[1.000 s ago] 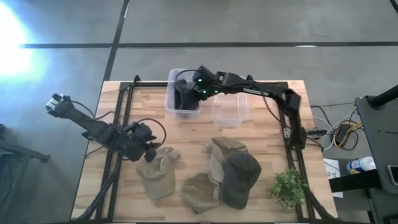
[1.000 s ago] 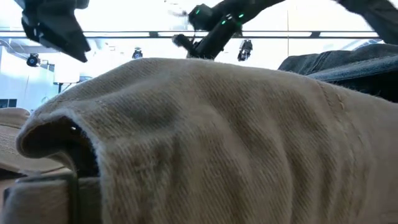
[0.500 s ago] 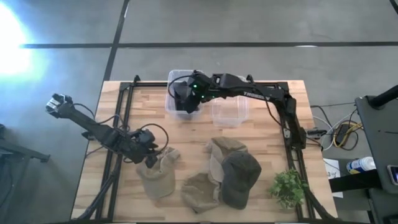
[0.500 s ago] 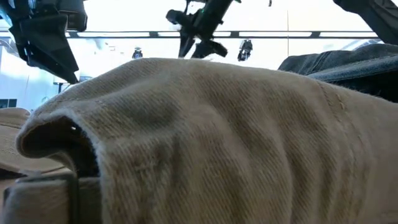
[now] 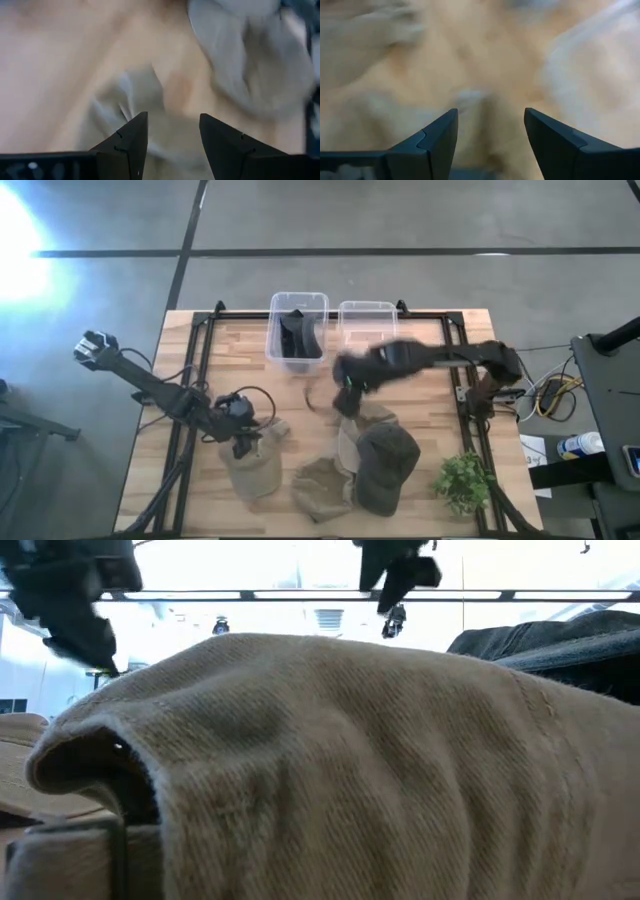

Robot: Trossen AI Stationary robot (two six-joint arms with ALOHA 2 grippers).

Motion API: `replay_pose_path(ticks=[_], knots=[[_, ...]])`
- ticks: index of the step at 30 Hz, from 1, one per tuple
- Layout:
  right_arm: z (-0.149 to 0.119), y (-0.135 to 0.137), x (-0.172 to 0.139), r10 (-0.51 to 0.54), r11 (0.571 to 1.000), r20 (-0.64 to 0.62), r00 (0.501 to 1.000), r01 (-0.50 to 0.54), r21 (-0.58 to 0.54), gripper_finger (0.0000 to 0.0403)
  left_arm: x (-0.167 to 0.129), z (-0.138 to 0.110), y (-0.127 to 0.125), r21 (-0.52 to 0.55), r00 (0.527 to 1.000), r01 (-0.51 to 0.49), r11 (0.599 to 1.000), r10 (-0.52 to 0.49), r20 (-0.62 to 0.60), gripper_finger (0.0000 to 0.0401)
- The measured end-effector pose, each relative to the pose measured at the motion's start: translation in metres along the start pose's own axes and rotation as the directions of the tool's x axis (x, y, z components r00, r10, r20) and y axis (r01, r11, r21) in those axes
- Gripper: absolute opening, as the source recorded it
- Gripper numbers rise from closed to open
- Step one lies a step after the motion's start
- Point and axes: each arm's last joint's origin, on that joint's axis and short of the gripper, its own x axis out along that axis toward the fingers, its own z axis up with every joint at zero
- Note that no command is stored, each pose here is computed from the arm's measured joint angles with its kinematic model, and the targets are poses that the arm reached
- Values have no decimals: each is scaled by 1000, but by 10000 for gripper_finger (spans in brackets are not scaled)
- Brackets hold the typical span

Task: Pick & Place hat
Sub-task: Put the left brown cap into the right transparent bin

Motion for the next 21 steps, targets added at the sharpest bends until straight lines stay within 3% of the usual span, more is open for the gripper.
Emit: replay_pose_path(ticks=[6,11,14,18,21], knots=[[-40,34,30,149,984,33,988,-152,96,224,-2,-15,-4,43,935,186,982,-164,-314,172],[-57,44,50,177,971,2,984,-175,164,224,7,-33,-4,89,872,224,971,-158,-464,172],[-63,49,61,191,967,3,982,-189,170,224,25,-42,-3,78,875,251,965,-192,-444,172],[-61,52,64,223,957,41,974,-227,182,224,54,-52,-4,5,881,336,942,-313,-355,172],[-61,52,67,207,960,52,977,-213,182,224,74,-57,1,-83,917,271,959,-283,-282,172]])
